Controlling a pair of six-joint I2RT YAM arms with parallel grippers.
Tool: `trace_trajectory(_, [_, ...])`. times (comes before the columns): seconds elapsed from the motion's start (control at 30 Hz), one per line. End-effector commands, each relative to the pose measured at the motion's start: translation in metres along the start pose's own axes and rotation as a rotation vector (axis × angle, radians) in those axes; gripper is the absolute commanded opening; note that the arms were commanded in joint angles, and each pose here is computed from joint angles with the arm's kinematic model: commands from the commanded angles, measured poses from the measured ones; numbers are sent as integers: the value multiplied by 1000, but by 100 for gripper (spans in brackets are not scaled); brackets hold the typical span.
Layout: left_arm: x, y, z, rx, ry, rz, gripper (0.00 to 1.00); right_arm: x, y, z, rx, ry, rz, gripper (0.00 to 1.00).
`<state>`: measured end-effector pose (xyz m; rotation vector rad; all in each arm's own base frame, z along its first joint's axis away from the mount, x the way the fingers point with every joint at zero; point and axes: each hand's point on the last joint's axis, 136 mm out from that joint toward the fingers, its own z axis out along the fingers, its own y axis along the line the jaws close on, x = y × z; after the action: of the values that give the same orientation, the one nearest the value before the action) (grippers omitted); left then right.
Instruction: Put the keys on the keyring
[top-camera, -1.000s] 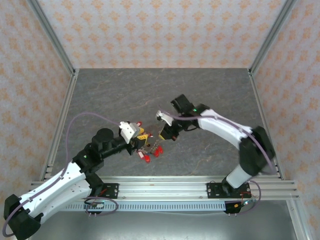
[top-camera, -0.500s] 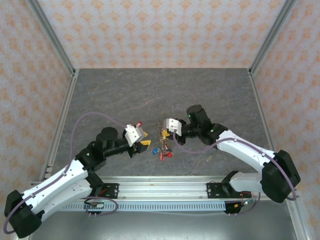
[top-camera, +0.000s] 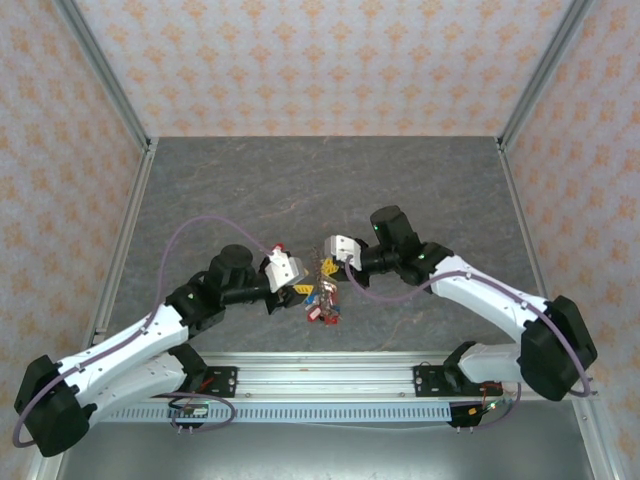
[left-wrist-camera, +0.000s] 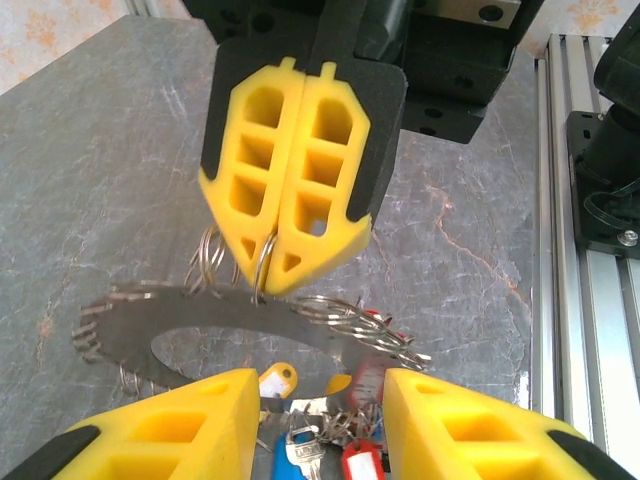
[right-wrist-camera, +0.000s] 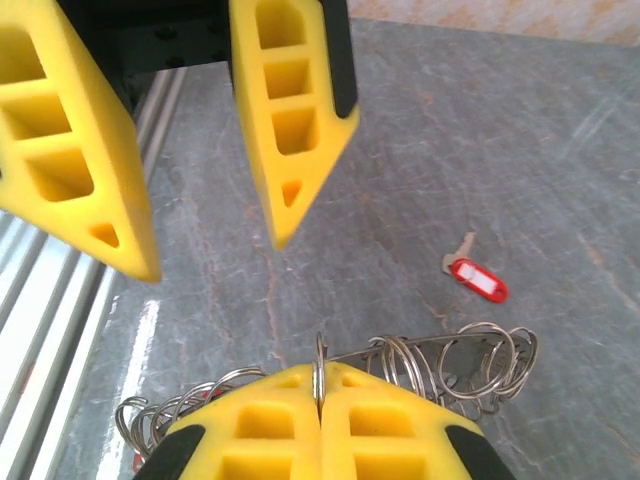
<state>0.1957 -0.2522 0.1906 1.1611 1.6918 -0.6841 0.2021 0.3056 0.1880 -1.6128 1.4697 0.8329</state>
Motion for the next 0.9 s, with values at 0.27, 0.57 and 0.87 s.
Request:
trace_trajectory(0.27, [-28,41,0,-216,-76,-67,37,-8,6,-1,-57,-4,-91,0])
trace_trajectory(0.57, [-39,44,11,-190,-88,-130,40,-7,8,-1,-59,-14,-90,0])
trace_trajectory(0.87, [-33,42,21,-161,-43,-135,42,-7,9,0,-62,-25,-95,0])
